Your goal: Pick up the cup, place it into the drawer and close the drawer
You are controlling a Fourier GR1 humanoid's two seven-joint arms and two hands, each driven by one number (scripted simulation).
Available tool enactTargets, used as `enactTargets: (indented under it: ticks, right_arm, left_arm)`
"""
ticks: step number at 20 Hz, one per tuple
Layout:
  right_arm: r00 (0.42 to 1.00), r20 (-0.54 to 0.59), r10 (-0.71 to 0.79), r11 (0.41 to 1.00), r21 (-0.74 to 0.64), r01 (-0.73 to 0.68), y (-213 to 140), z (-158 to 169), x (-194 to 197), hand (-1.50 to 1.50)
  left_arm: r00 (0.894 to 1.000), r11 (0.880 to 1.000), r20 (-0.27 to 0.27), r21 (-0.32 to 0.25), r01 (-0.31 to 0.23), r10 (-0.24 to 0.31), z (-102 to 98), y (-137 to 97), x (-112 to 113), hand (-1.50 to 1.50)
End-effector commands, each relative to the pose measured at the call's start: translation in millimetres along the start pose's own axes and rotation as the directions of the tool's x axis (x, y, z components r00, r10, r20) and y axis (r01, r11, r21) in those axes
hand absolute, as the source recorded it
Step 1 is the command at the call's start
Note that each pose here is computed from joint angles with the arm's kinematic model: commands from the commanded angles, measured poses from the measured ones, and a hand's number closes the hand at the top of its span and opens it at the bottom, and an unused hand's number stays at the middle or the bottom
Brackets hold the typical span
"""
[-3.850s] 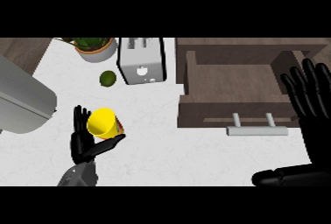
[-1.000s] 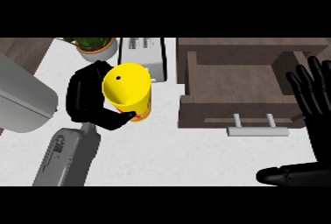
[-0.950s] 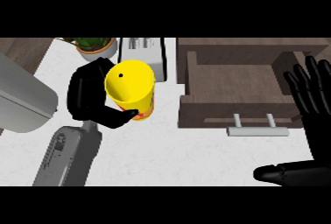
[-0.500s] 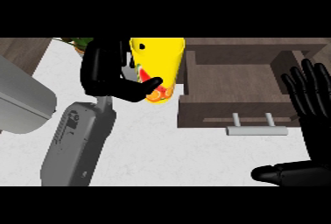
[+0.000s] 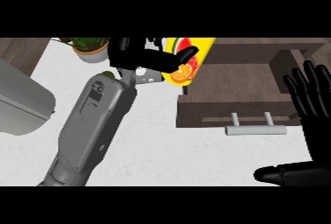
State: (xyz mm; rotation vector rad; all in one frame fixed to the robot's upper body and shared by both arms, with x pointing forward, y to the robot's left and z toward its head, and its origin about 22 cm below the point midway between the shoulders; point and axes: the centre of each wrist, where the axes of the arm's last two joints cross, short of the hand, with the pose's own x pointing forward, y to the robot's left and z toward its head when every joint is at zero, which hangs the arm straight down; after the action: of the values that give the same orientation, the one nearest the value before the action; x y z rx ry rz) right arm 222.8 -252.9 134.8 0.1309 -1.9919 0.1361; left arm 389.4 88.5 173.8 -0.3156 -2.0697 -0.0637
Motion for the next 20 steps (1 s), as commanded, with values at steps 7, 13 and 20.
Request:
enactTargets:
  ticks: [7, 13, 20]
  right_arm:
    - [1.0, -0.014, -0.011, 1.0, 0.012, 0.011, -2.8, 9.7, -2.0, -1.5]
    - [1.0, 0.002, 0.007, 1.0, 0.027, -0.007, 5.0, -8.8, -4.9, -1.5]
    - [1.0, 0.01, -0.006, 1.0, 0.014, 0.006, -4.1, -9.7, -1.3, -1.5]
  left_arm:
    - [0.994, 0.998, -0.096, 0.02, 0.054, -0.051, -31.7, -26.7, -25.4, 1.5]
    - [0.99, 0.995, -0.098, 0.019, 0.102, -0.1, -28.1, -46.8, -43.0, 1.5]
    - [0.975, 0.989, -0.164, -0.014, 0.146, -0.147, -33.1, -53.1, -52.9, 1.5]
